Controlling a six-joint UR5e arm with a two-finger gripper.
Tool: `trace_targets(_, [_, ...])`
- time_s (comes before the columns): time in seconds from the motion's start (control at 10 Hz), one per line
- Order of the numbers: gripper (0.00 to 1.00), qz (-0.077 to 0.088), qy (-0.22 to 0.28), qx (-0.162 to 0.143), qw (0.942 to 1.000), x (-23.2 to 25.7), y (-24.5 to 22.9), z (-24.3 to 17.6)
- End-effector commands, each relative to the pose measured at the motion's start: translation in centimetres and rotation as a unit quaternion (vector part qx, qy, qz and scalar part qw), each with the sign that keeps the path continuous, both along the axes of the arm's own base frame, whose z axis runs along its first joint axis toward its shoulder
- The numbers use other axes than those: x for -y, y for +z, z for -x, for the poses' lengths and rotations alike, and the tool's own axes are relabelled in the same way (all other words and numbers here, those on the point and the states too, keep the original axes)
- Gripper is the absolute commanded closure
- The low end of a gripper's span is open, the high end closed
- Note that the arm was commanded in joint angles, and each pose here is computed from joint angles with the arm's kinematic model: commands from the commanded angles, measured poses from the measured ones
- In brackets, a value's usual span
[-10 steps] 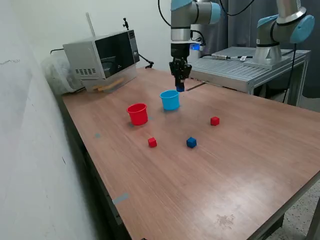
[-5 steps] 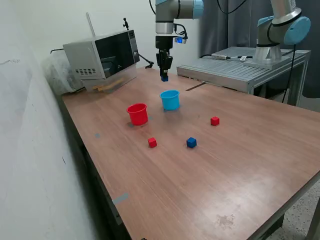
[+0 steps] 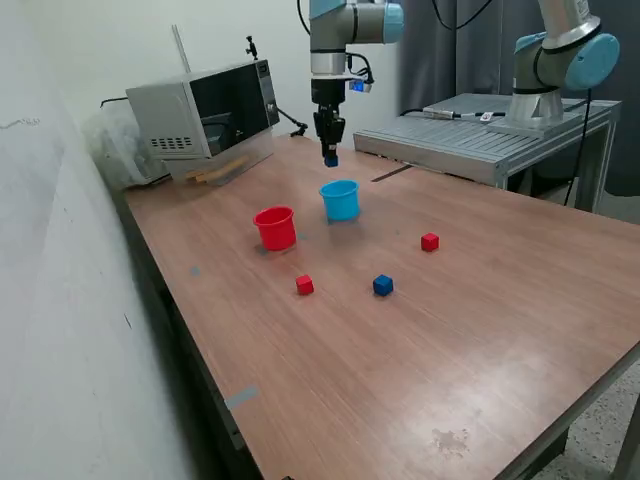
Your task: Place red objects in the red bin, and blue objects in the blue bin.
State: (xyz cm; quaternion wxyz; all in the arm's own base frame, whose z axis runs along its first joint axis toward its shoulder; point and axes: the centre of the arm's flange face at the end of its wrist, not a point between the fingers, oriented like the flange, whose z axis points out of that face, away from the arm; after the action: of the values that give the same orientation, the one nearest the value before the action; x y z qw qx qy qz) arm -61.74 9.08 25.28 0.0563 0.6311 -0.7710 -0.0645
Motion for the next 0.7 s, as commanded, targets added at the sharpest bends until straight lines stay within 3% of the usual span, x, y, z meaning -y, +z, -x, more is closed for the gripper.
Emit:
trace_targets(0.0, [1.00, 0.005, 0.009, 0.009, 0.9999, 0.42, -1.16, -0.15])
trace_targets(0.1, [1.00, 0.006, 0.010, 0.010, 0.9999, 0.52, -1.26, -0.12])
trace_targets(0.2, [0.00, 0.005, 0.010, 0.009, 0.9999, 0.40, -1.19, -0.10])
trace_targets(0.6, [0.00, 0.005, 0.009, 0.009, 0.9999, 0.27, -1.29, -0.03])
